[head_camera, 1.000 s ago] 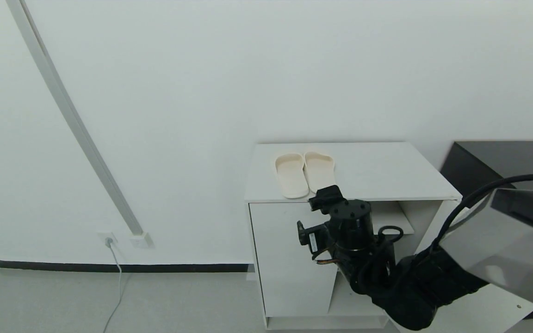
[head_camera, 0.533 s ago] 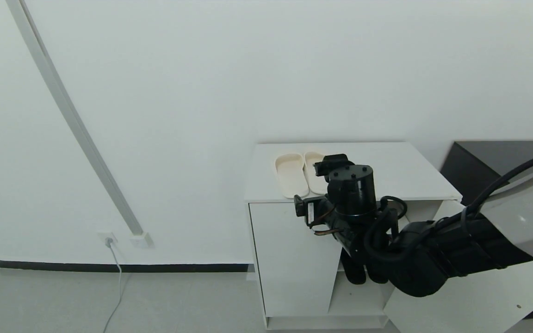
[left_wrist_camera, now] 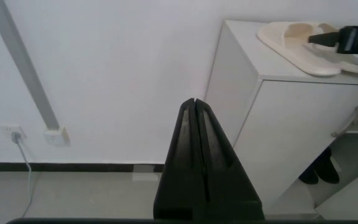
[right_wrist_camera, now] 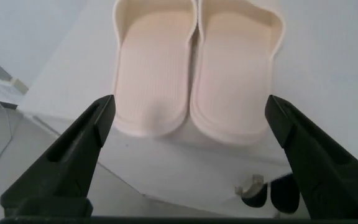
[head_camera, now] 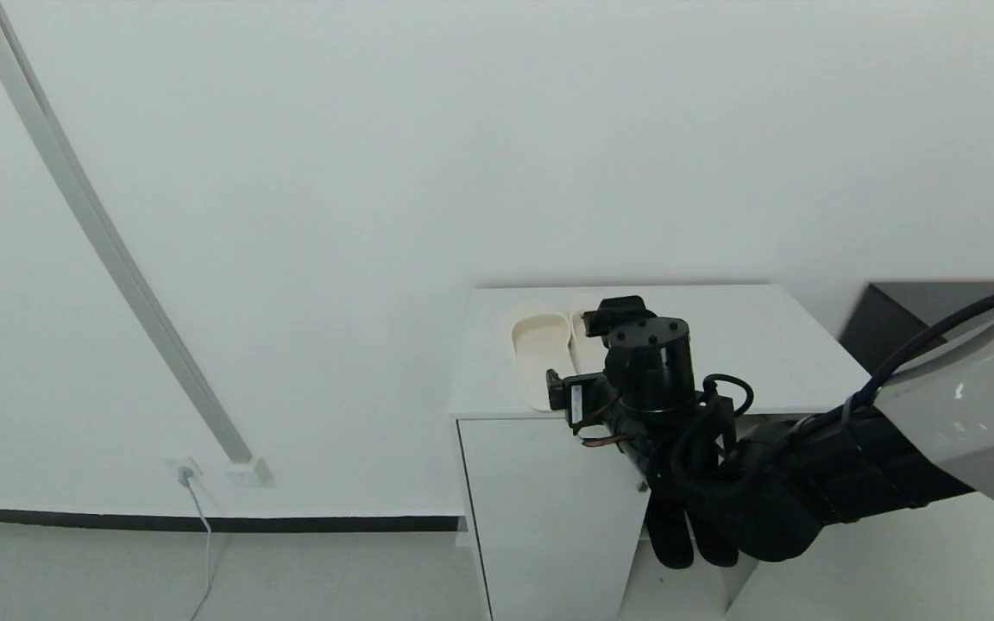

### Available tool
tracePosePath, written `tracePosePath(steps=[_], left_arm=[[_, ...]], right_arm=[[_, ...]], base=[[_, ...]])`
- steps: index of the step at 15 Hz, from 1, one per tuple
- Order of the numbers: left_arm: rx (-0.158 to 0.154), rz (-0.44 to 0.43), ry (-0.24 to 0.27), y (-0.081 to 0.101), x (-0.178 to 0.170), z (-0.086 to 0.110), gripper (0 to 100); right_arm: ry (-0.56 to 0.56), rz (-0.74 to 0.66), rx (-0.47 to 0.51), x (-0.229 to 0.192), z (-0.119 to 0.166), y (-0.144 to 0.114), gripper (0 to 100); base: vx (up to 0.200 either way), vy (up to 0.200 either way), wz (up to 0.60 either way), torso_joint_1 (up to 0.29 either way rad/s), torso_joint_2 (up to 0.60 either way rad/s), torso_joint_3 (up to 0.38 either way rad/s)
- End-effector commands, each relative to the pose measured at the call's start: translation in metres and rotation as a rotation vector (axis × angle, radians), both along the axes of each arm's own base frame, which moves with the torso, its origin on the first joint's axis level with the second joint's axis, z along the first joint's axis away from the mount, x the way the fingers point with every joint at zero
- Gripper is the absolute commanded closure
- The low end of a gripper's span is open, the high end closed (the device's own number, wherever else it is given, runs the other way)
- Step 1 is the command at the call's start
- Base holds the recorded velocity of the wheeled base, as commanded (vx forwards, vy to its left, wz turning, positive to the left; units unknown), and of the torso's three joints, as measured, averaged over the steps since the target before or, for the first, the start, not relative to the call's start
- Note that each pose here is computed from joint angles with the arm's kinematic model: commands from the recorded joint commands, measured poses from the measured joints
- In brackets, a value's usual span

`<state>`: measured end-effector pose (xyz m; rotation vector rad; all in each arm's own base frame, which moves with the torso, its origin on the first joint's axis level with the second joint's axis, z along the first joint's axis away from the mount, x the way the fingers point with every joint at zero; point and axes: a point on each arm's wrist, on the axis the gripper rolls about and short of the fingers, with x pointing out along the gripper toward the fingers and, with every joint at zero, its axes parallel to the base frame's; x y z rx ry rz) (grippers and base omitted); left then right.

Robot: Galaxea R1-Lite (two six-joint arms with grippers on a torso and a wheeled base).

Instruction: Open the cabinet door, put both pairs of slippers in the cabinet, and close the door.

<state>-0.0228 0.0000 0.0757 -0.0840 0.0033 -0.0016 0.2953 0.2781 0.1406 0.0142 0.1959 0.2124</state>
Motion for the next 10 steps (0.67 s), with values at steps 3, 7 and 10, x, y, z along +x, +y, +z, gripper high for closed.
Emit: tracePosePath(steps=[3,7,10], left_arm=[[0.000,-0.001,0.000,0.000,0.000,0.000,100],[0.000,0.000,0.001,0.000,0.000,0.000,100],[-0.002,0.000,0.000,0.000,0.000,0.000,100]], right_arm=[[0.020,-0.001,-0.020,0.009,-0.023,0.005,0],[0.016,-0.019,-0.008,0.036,-0.040,0.007,0],[-0.002,-0.016,0.012,0.050,-0.042,0.011,0]], base=[[0.200,0.000,0.00,0.001,0.00,-0.001],[0.050,0.000,0.00,0.002,0.00,-0.001],[0.000,0.000,0.00,0.000,0.00,0.000]])
